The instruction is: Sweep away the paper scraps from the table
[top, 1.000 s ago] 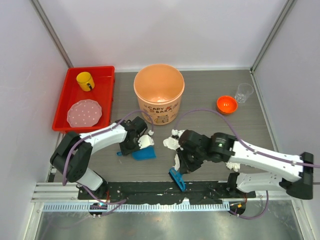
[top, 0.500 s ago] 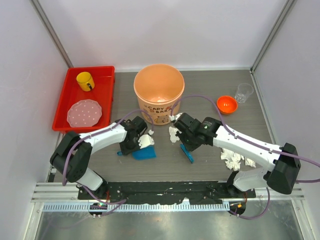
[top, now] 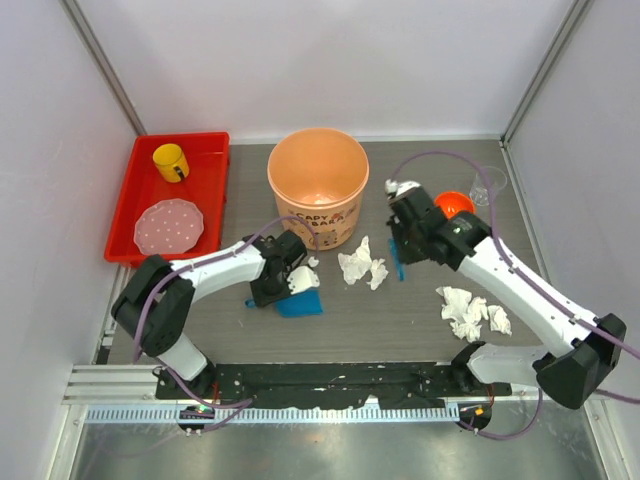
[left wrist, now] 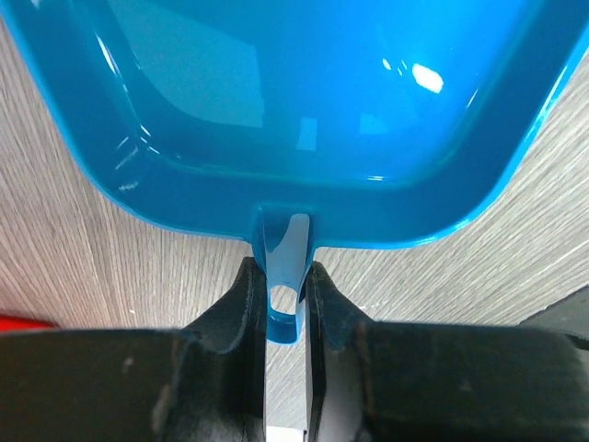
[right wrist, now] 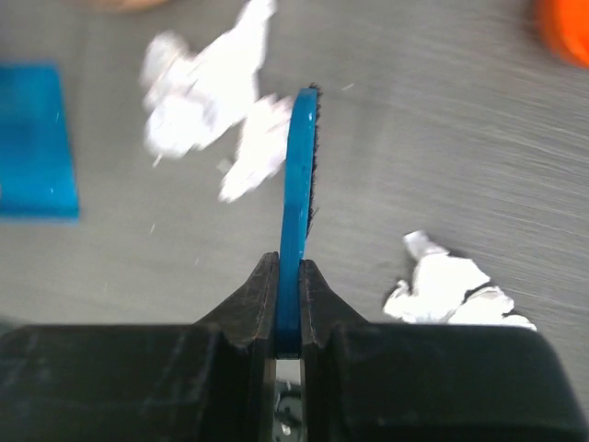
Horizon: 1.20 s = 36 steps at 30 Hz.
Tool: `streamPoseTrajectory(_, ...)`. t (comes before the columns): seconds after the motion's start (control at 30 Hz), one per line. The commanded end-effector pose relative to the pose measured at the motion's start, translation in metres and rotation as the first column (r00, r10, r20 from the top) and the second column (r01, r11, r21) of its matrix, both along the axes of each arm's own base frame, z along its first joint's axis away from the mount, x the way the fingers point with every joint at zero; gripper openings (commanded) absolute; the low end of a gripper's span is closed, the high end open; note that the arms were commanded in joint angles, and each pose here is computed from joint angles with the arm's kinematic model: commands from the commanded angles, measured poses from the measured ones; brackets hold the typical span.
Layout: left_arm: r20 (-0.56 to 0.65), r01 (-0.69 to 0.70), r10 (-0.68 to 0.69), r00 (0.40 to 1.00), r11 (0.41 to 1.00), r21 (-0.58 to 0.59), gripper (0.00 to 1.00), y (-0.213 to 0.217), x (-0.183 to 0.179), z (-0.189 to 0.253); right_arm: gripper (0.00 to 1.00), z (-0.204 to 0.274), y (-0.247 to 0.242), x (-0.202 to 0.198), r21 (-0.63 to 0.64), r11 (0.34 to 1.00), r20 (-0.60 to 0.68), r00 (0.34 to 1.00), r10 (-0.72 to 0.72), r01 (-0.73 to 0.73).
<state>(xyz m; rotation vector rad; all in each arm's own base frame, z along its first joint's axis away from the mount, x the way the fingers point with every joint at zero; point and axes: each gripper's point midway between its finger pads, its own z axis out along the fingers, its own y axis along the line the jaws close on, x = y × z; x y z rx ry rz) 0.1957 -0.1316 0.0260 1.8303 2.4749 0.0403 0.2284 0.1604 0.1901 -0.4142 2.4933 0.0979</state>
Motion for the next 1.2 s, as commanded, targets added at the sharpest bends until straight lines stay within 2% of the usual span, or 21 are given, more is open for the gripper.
streamPoseTrajectory(0.0,0.024,0.000,0.000,1.000,1.000,-0.008,0.00,-0.020,0.010,0.003,0.01,0.001,-0.032,0.058,0.024,0.989,0.080,0.986,-0.147,0.145)
streamPoseTrajectory(0.07,0.028,-0.003,0.002,1.000,1.000,0.007,0.00,-0.024,0.015,0.003,0.01,-0.002,-0.039,0.083,0.061,0.980,0.092,0.977,-0.194,0.189)
streamPoseTrajectory(0.2,0.054,-0.009,0.009,0.999,1.000,0.015,0.00,-0.032,0.025,0.003,0.01,-0.042,-0.031,0.104,0.001,0.984,0.018,0.984,-0.180,0.180)
streamPoseTrajectory(0.3,0.071,-0.009,0.010,0.997,1.000,-0.004,0.00,-0.039,0.032,0.004,0.01,-0.058,-0.008,0.102,0.083,0.990,-0.053,0.993,-0.108,0.112)
streamPoseTrajectory(0.37,0.070,-0.011,0.011,0.997,1.000,-0.006,0.00,-0.041,0.033,0.003,0.01,-0.061,0.016,0.094,0.184,0.981,-0.070,0.996,-0.048,0.061)
streamPoseTrajectory(0.47,0.068,-0.012,0.012,0.998,1.000,-0.002,0.00,-0.046,0.038,0.001,0.01,-0.052,0.046,0.080,0.317,0.948,-0.054,0.999,0.006,0.011)
streamPoseTrajectory(0.7,0.087,-0.028,0.029,0.996,0.999,-0.019,0.00,-0.056,0.050,0.001,0.01,-0.038,0.098,0.041,0.456,0.889,-0.045,0.997,0.068,-0.041)
streamPoseTrajectory(0.8,0.063,-0.021,0.024,0.998,0.999,-0.039,0.00,-0.059,0.044,-0.001,0.01,-0.020,0.113,0.033,0.537,0.843,-0.032,0.998,0.062,-0.035)
streamPoseTrajectory(0.93,0.071,-0.025,0.032,0.997,0.996,-0.091,0.00,-0.066,0.044,0.004,0.01,0.010,0.137,0.022,0.660,0.746,0.011,0.994,0.110,-0.090)
streamPoseTrajectory(1.0,0.083,-0.025,0.033,0.996,0.995,-0.098,0.00,-0.067,0.045,0.005,0.01,0.021,0.137,0.019,0.675,0.731,0.025,0.994,0.107,-0.096)
streamPoseTrajectory(1.07,0.100,-0.022,0.033,0.994,0.994,-0.108,0.00,-0.066,0.046,0.005,0.01,0.026,0.129,0.021,0.652,0.753,0.049,0.996,0.079,-0.091)
streamPoseTrajectory(1.17,0.108,-0.017,0.028,0.994,0.995,-0.101,0.00,-0.063,0.046,0.004,0.01,0.033,0.102,0.023,0.566,0.823,0.068,0.998,0.008,-0.045)
